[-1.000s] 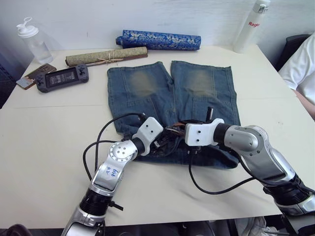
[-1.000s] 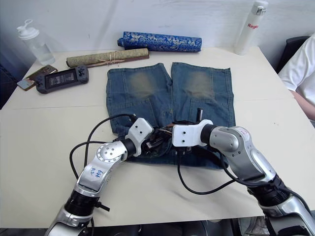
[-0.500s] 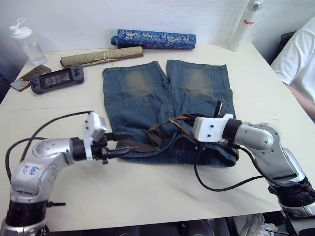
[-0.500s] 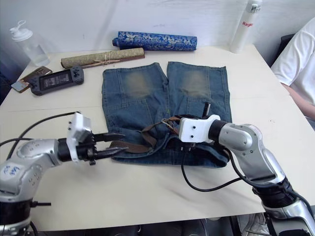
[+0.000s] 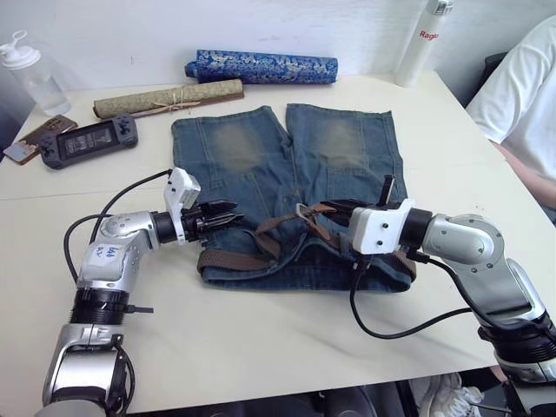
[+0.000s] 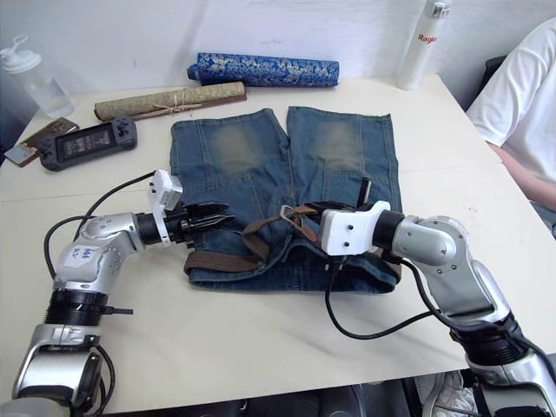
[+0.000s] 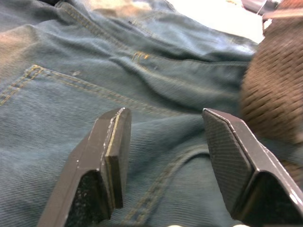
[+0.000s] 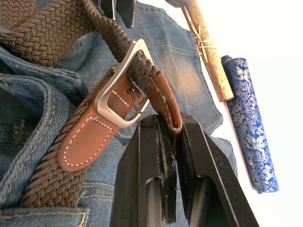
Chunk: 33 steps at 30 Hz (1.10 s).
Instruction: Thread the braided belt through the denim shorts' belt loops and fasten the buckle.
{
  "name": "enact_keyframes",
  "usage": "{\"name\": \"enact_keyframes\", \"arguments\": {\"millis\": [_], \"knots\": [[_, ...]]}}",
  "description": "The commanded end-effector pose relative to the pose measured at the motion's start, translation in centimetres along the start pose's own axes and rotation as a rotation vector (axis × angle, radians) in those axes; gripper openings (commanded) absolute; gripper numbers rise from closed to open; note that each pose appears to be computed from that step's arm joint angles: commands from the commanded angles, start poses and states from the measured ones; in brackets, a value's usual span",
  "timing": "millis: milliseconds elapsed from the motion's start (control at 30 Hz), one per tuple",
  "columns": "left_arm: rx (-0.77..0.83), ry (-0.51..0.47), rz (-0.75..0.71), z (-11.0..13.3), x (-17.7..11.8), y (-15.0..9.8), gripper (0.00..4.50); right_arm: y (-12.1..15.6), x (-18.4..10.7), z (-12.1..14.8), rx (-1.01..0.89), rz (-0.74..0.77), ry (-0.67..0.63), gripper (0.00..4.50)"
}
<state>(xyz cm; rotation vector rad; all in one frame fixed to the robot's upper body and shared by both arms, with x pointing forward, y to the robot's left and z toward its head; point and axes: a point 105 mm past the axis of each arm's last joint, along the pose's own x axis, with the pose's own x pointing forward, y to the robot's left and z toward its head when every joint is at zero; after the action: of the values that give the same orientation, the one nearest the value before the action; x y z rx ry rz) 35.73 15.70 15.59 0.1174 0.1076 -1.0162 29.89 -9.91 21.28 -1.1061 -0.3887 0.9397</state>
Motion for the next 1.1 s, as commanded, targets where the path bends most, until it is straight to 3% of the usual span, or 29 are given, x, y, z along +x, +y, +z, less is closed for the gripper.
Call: {"name": "enact_keyframes", "arguments": {"millis": [33, 133, 300, 367, 500, 700, 867, 1100], "knots": [[0.089, -0.020, -0.109, 1.0, 0.1, -1.1, 0.14, -1.2, -0.9, 0.8, -0.036, -0.049, -0.014, 0.00], [0.112, 0.023, -0.147, 0.3, -0.1, -1.4, 0.06, -1.2, -1.0, 0.6, -0.034, -0.053, -0.009, 0.00], [0.206, 0.296, -0.062, -4.7, -0.2, 0.7, 0.06, -1.4, -1.0, 1.2, -0.025, -0.060, -0.040, 0.00], [0.215, 0.345, -0.028, -5.8, -0.2, 1.5, 0.06, -2.0, -1.4, 1.8, -0.035, -0.072, -0.071, 0.00], [0.250, 0.396, -0.062, -7.2, -0.2, 1.4, 0.06, -3.7, -3.2, 1.9, -0.071, -0.096, -0.074, 0.00], [0.324, 0.474, -0.105, -9.7, -1.5, 0.6, 0.06, -5.7, -7.5, -1.5, -0.098, -0.105, 0.102, 0.00], [0.317, 0.477, -0.096, -10.5, -2.0, 0.4, 0.06, -7.8, -10.4, -3.2, -0.118, -0.162, 0.208, 0.00], [0.327, 0.476, -0.101, -11.1, -2.1, 0.0, 0.06, -10.2, -11.8, -3.6, -0.133, -0.246, 0.233, 0.00]]}}
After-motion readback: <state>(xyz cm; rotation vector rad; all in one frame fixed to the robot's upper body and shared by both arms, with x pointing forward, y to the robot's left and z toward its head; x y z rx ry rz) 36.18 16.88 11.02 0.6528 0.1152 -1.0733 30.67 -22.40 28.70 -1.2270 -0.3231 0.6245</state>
